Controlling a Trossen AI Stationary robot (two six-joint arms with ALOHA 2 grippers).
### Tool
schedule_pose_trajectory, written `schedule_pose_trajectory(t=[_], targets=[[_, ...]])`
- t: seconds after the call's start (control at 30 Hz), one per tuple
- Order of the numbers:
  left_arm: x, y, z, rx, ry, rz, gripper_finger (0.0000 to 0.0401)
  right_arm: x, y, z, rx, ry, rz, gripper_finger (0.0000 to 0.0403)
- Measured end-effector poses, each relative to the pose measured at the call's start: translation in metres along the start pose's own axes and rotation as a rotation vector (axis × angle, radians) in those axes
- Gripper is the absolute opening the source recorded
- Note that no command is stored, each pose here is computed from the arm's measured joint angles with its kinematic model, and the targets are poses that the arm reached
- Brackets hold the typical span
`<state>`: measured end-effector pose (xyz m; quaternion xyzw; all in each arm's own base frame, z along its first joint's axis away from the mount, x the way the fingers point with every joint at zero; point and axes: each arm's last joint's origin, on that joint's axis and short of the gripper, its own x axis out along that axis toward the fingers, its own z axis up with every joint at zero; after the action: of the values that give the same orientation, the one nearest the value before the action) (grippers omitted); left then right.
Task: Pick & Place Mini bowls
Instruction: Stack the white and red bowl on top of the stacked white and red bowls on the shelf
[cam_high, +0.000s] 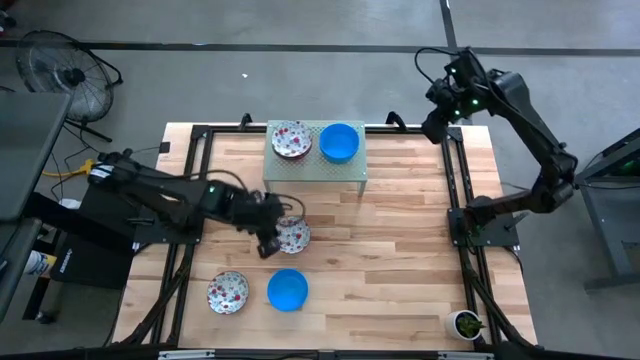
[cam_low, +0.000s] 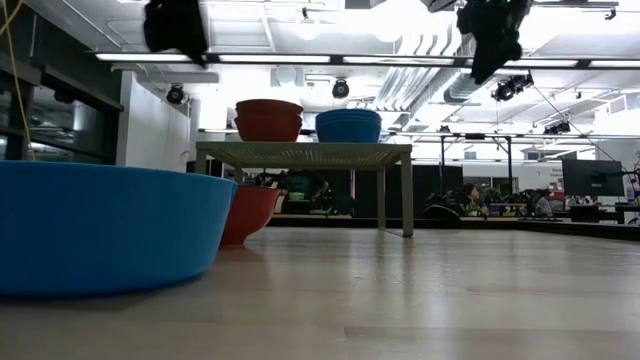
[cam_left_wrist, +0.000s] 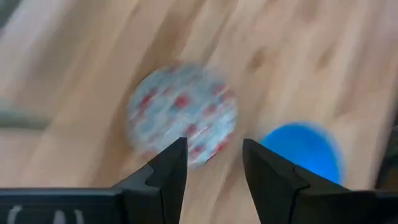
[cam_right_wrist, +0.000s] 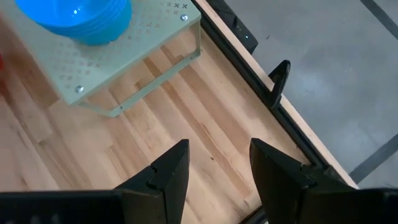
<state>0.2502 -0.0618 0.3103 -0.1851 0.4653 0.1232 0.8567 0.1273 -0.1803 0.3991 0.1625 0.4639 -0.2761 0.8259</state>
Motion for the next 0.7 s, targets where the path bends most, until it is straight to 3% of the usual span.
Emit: schedule_pose_trajectory(t=[0.07, 0.5, 0.7], targets=[[0.005, -0.011, -0.004, -0.02, -0.066, -0.044, 0.0152, -0.008, 0.004, -0.005, 0.004, -0.01, -0.002, 0.0156], [0.007, -0.05, -0.075, -0.06, -0.124, -0.013, 0.0152, -0.055, 0.054, -0.042, 0.129, -0.036, 0.093, 0.0156], [0.011, -0.051, -0.094, -0.049, -0.121, 0.008, 0.0152, -0.045, 0.085, -0.058, 0.168, -0.022, 0.202, 0.0156]])
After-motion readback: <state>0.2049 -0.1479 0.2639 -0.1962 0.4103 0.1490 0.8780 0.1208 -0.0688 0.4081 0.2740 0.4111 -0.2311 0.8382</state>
